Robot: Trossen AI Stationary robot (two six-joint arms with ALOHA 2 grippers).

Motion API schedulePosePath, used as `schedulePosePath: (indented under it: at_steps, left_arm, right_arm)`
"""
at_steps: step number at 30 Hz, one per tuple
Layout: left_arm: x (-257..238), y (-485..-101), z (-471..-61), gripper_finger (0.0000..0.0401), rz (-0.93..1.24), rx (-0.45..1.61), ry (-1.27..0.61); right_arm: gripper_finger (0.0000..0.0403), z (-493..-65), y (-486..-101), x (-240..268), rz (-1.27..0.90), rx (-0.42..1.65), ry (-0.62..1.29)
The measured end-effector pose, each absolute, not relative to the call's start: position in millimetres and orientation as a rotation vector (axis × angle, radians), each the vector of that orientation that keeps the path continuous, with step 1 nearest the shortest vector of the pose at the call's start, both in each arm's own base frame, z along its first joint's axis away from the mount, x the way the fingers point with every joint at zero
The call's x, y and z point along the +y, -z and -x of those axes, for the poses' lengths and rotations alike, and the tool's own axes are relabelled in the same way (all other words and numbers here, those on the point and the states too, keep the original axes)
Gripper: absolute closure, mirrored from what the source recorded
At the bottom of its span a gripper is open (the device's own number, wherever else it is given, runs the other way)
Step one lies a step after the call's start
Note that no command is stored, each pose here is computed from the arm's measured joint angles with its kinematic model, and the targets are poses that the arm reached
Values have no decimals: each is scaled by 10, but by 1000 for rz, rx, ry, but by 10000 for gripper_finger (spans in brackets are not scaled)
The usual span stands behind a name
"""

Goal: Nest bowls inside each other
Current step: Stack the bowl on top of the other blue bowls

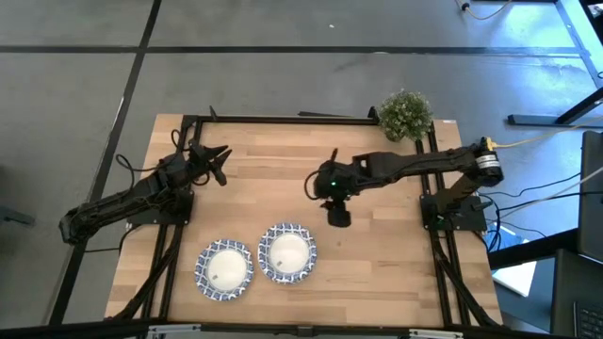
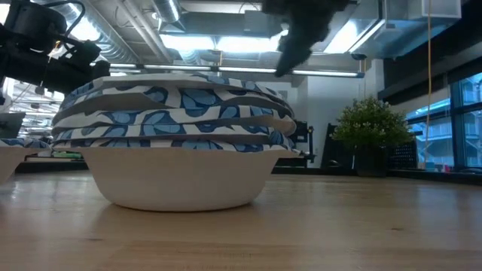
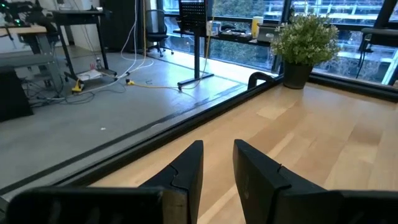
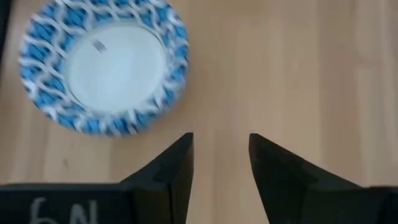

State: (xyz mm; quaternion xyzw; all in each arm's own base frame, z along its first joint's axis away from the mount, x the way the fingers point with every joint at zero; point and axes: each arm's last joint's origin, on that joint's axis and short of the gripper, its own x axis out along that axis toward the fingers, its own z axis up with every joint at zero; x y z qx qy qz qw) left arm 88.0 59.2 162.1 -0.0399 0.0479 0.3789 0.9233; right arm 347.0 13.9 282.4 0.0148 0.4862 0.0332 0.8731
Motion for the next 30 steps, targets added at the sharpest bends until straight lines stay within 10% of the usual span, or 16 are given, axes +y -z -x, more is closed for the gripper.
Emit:
schedulePosePath:
  at_steps: [12,30]
  left_arm:
    - [588,-1623,-883,319,93,92,-767]
    - [513,-1625,-936,319,224,64,-520]
  right_arm:
    - [248,-2745,-3112,46,-23,969,67]
    - [248,-1973,-2287,44,-236,531,92]
